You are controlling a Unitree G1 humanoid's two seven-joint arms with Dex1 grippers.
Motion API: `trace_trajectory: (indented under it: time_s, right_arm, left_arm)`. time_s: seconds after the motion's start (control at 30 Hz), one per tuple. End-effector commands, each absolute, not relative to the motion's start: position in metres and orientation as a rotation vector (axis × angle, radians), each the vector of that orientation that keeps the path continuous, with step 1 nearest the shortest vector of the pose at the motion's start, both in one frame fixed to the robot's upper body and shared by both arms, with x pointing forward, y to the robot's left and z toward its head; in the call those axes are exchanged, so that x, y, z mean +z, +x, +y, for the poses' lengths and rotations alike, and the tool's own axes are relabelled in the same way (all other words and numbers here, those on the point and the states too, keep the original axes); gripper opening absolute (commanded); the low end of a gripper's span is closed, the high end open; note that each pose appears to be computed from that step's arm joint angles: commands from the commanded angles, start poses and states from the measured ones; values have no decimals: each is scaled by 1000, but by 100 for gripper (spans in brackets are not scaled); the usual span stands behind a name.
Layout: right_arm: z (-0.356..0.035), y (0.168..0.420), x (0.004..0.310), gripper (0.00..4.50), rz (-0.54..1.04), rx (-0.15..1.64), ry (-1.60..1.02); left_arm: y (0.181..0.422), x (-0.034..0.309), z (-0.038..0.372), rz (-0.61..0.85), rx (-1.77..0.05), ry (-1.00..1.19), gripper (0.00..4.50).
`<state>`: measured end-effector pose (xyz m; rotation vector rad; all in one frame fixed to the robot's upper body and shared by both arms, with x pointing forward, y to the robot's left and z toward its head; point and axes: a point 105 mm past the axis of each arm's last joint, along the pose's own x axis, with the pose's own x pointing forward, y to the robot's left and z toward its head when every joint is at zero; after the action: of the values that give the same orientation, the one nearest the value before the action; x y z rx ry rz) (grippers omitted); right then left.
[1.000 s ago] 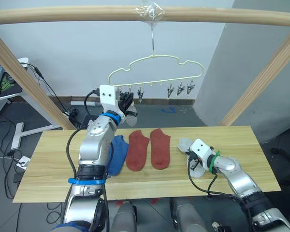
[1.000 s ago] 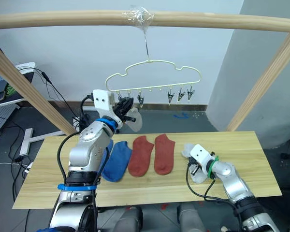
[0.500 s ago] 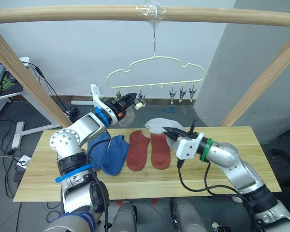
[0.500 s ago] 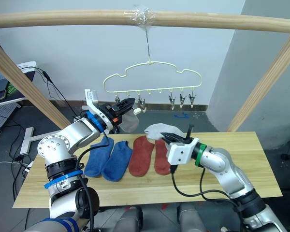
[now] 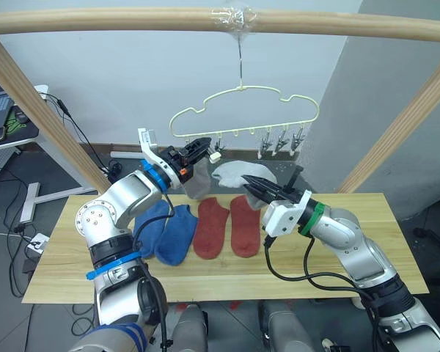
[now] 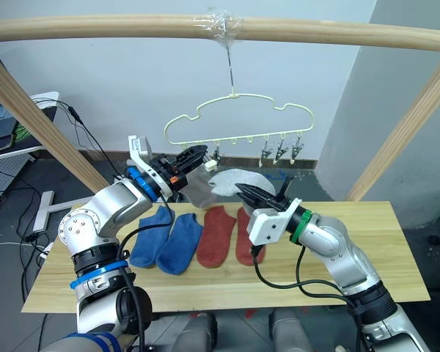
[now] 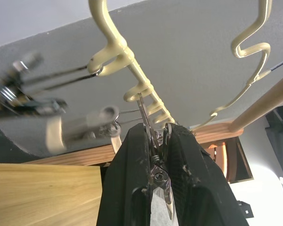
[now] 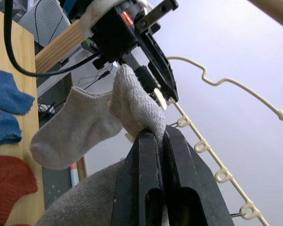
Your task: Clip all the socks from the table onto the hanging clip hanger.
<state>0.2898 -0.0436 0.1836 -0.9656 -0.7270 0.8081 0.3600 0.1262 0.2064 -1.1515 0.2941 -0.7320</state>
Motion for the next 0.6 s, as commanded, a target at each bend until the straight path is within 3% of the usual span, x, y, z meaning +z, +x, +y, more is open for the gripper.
trace_trajectory:
  time_s: [0.03, 0.6]
  right_arm:
    - [-45, 277, 207, 2, -843, 779, -915]
    - [-41, 277, 212, 2, -855, 771, -864]
  left_arm:
    - [359, 216, 130, 265, -749, -1152, 23]
    - [356, 216, 126, 278, -767, -1151, 23]
